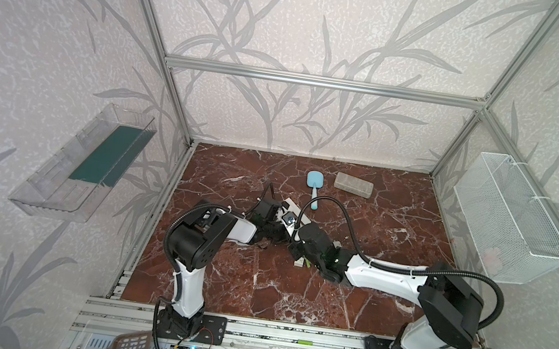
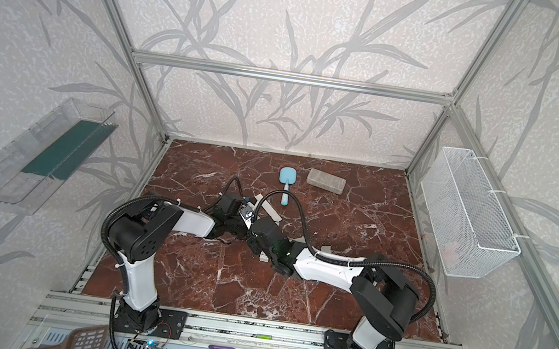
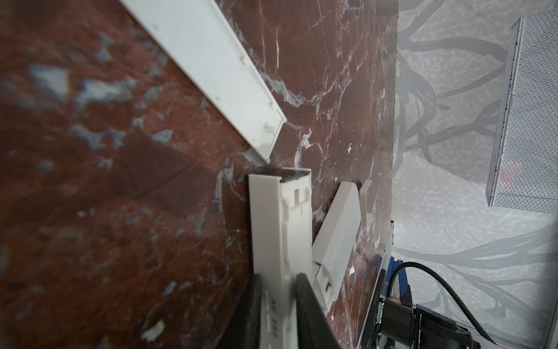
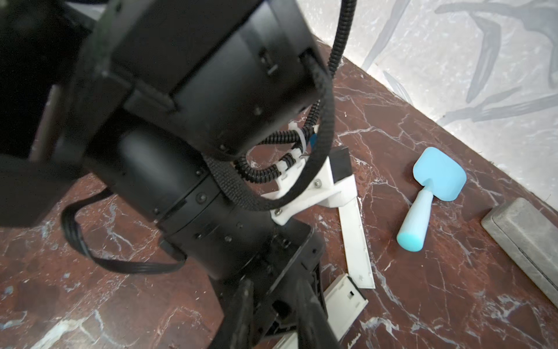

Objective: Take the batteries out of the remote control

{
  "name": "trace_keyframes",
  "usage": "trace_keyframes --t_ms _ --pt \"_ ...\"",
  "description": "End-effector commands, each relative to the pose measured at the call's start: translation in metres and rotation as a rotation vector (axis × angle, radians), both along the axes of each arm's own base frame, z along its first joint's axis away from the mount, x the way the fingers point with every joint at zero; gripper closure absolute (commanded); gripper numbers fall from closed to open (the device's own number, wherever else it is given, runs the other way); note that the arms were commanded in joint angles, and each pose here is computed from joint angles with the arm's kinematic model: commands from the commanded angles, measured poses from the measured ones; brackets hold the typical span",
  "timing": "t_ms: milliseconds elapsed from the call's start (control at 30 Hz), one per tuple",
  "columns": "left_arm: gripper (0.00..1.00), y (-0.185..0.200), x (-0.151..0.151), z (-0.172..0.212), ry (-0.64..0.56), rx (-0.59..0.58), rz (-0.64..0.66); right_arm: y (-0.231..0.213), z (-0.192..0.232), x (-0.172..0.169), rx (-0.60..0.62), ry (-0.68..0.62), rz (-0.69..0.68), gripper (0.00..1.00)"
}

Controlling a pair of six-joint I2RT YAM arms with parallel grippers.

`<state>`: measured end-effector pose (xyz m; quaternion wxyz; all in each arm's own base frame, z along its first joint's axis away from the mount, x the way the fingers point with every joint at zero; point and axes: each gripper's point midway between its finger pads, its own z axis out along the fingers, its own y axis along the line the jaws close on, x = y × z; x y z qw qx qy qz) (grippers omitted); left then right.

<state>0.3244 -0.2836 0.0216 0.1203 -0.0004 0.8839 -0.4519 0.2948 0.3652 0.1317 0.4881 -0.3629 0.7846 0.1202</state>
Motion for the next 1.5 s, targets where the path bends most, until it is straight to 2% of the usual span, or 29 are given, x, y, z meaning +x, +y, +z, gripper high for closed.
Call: trace_keyframes --t_ms 0,200,367,633,1267,1467 --pt "0.79 0.049 -0.065 -0.095 0.307 0.301 0.037 0.01 0.008 0.008 0.053 -0.002 -0.001 1.0" --pt "0.79 0.049 -0.066 -0.096 0.309 0.301 0.037 0.009 -0.001 0.006 0.086 0.049 0.007 1.0" --pt "0.79 0.049 -0.067 -0.097 0.313 0.301 0.035 -0.002 -0.008 0.005 0.164 0.123 -0.012 1.0" --pt "0.79 0.05 -0.067 -0.098 0.318 0.301 0.039 -0.011 -0.002 -0.001 0.278 0.155 -0.014 1.0" --pt "0.79 0.05 -0.068 -0.097 0.317 0.302 0.039 -0.045 0.011 -0.011 0.224 0.125 -0.075 1.0" --pt "0.79 0.05 -0.066 -0.091 0.304 0.3 0.038 -0.069 0.013 0.004 0.25 0.138 -0.212 1.0"
